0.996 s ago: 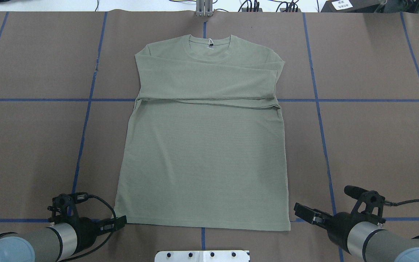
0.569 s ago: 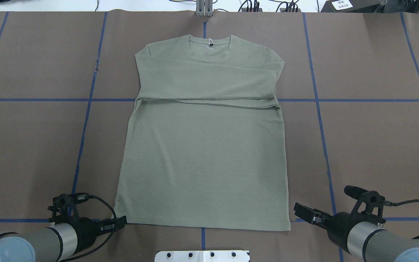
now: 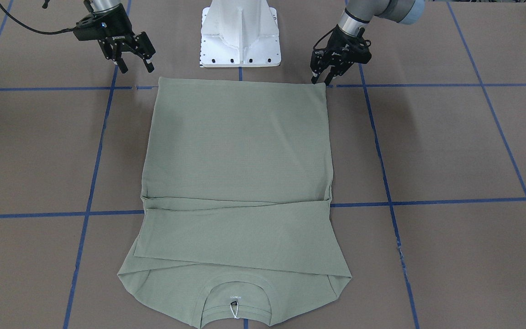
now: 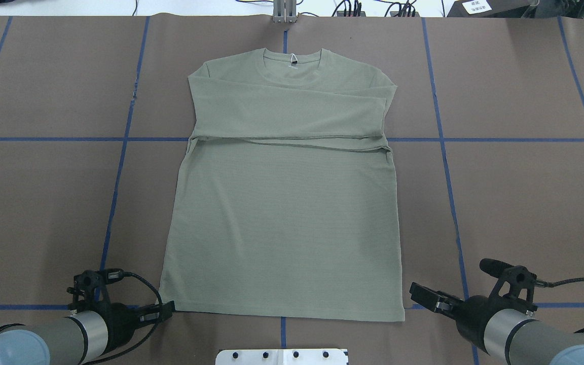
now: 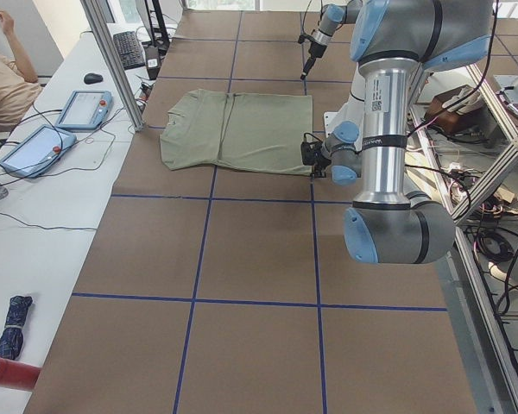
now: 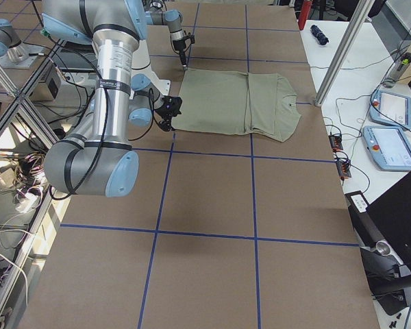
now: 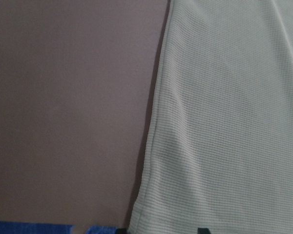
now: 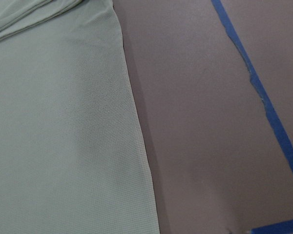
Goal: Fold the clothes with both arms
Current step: 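Grasp the hem corners with both grippers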
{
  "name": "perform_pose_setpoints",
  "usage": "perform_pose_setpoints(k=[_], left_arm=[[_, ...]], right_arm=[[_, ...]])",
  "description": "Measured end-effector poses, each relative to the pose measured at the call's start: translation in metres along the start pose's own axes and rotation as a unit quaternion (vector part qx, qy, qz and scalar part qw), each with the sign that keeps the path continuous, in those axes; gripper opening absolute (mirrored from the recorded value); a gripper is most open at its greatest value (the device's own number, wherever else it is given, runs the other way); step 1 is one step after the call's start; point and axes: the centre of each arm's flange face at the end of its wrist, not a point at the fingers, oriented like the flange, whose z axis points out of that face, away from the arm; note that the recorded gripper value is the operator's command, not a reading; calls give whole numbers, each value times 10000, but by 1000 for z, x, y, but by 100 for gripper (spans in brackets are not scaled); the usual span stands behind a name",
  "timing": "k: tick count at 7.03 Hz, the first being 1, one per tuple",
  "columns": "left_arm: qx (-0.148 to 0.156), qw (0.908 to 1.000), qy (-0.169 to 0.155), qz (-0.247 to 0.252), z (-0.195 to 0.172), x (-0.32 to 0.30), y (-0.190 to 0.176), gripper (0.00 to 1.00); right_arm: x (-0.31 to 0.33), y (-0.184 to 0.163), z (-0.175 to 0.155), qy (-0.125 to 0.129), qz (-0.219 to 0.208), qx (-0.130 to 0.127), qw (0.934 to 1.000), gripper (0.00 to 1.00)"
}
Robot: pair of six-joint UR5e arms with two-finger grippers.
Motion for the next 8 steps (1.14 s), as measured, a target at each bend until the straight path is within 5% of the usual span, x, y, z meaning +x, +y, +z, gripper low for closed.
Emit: perform_pose_setpoints(k=[1,2,3,5,8], left_arm=[[6,10000,-23,5,2,-2,0,48],[9,10000,-38,8,4,-3,0,32],[11,10000,-35,5,5,-2,0,0],[19,10000,16,-17,6,3,0,0],[75,9999,84,-56,1,8,-7,0]], right_arm=[[0,0,0,-6,0,9,10000,99],[0,0,0,-12,-1,28,10000,99],[0,0,0,-14,-2,40,10000,99],[0,0,0,-15,-5,42,10000,98],[0,4,0,12,171,1,9999,83]])
